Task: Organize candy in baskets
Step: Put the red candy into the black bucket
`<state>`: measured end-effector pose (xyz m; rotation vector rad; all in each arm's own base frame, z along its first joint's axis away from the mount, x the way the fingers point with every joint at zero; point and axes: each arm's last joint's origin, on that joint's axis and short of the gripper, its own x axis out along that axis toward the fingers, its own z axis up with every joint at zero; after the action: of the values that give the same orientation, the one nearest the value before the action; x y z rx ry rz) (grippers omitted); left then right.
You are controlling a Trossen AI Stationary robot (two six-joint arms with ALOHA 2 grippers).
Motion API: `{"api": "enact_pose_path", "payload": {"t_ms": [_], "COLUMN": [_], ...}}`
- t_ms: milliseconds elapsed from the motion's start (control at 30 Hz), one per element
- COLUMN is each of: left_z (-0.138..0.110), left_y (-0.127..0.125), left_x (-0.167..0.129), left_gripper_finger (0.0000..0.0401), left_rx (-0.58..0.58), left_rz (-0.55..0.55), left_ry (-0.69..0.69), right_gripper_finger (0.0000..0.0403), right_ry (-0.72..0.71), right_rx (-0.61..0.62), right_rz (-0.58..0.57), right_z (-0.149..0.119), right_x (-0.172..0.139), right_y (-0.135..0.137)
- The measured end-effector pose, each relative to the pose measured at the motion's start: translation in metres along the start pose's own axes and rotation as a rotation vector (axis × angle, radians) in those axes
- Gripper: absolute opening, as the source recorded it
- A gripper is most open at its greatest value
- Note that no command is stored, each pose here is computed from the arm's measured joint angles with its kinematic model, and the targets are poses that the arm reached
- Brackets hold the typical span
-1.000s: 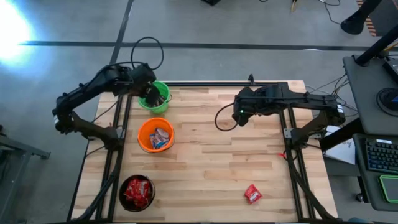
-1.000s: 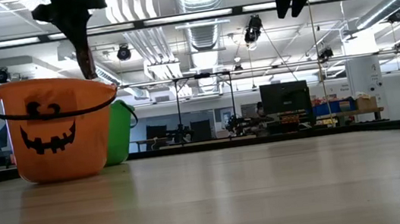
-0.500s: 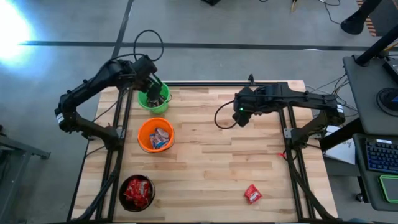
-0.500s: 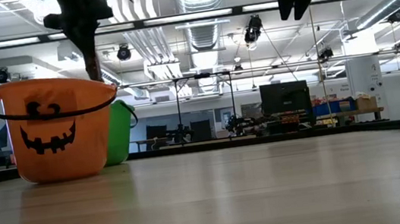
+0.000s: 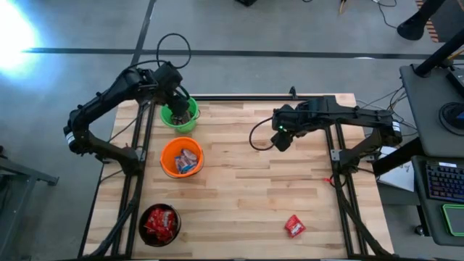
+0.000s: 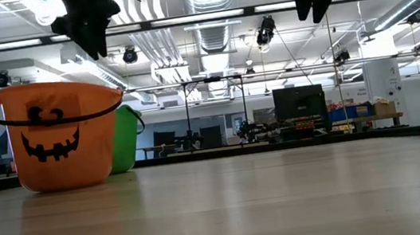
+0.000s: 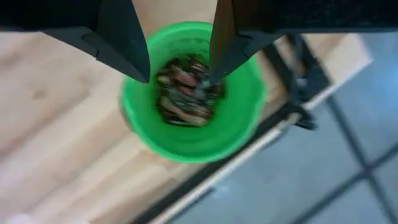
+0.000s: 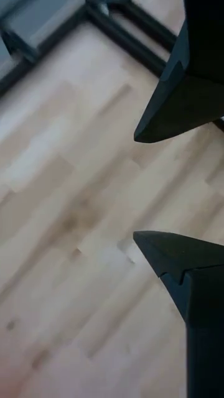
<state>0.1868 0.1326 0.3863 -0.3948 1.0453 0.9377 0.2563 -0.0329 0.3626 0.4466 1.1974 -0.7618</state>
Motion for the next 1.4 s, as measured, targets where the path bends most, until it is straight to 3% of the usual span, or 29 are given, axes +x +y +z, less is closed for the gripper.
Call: {"api": "enact_pose_path", "payload": {"t_ms": [167,333,800,1067,1333,1400], "left_z": [-0.002,-0.005,-0.012,-0.025,-0.056,-0.063], "left_y": [-0.007,-0.019,-0.077,-0.123,-0.177,-0.189], "left_x": [-0.001,-0.005,-0.03,-0.047,-0.065,-0.069], "left_gripper_finger": [0.0144,0.0141,0.0141,0.0141,0.0141,0.0141], "left_rx": [0.016,0.058,0.128,0.08,0.041,0.018], "left_rz": [-0.165,-0.211,-0.412,-0.582,-0.742,-0.779], "left_ry": [0.041,0.038,-0.127,-0.172,-0.122,-0.121], "right_gripper_finger": [0.0237,0.0237,0.0237,0.0237,0.0237,0.0237], "right_ry": [0.128,0.306,0.454,0.416,0.412,0.42], "right_rx": [0.07,0.147,0.067,-0.089,-0.396,-0.403], "right_rz": [0.12,0.198,0.25,0.265,0.278,0.248], "right_z": [-0.004,-0.019,-0.092,-0.144,-0.191,-0.198], "right_x": [0.0,-0.001,-0.03,-0.05,-0.057,-0.054], "right_y": [0.003,0.012,0.065,0.085,0.101,0.106]}}
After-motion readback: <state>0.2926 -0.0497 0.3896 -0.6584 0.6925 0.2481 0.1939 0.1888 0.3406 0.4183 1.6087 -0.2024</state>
